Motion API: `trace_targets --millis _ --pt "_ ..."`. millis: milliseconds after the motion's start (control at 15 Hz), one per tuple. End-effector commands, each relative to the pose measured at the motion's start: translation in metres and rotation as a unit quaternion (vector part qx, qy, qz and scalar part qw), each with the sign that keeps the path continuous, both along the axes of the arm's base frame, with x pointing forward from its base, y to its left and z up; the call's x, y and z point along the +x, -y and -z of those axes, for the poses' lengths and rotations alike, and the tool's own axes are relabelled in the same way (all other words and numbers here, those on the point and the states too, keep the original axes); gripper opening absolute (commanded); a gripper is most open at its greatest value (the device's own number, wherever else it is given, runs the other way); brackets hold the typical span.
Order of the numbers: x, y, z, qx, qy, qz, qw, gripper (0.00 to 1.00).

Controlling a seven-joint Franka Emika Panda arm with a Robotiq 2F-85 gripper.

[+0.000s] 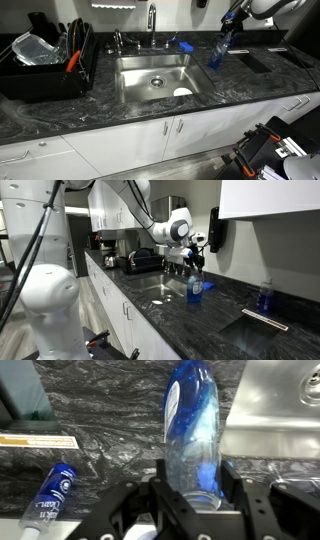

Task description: Pick up the bottle from the counter and put it in the sink

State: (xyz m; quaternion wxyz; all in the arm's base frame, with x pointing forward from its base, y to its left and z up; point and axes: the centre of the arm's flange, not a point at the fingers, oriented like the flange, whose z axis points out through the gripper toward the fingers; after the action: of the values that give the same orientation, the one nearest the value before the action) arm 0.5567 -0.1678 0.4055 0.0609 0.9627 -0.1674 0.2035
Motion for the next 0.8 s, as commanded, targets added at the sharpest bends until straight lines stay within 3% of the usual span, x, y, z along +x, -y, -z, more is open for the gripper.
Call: trace_targets --millis 0,133,333,733 --pt "0.002 -0.013 -0.008 0.011 0.008 -0.006 0.9999 0.53" --pt "0.003 -0.025 -0.017 0.013 0.003 0.006 0.9999 0.53" --pt "-0.004 0.009 -0.012 -0.002 -0.017 0.056 0.9983 0.53" --pt "-0.003 0.012 -0.010 -0.003 -0.018 0.059 0.9981 0.53"
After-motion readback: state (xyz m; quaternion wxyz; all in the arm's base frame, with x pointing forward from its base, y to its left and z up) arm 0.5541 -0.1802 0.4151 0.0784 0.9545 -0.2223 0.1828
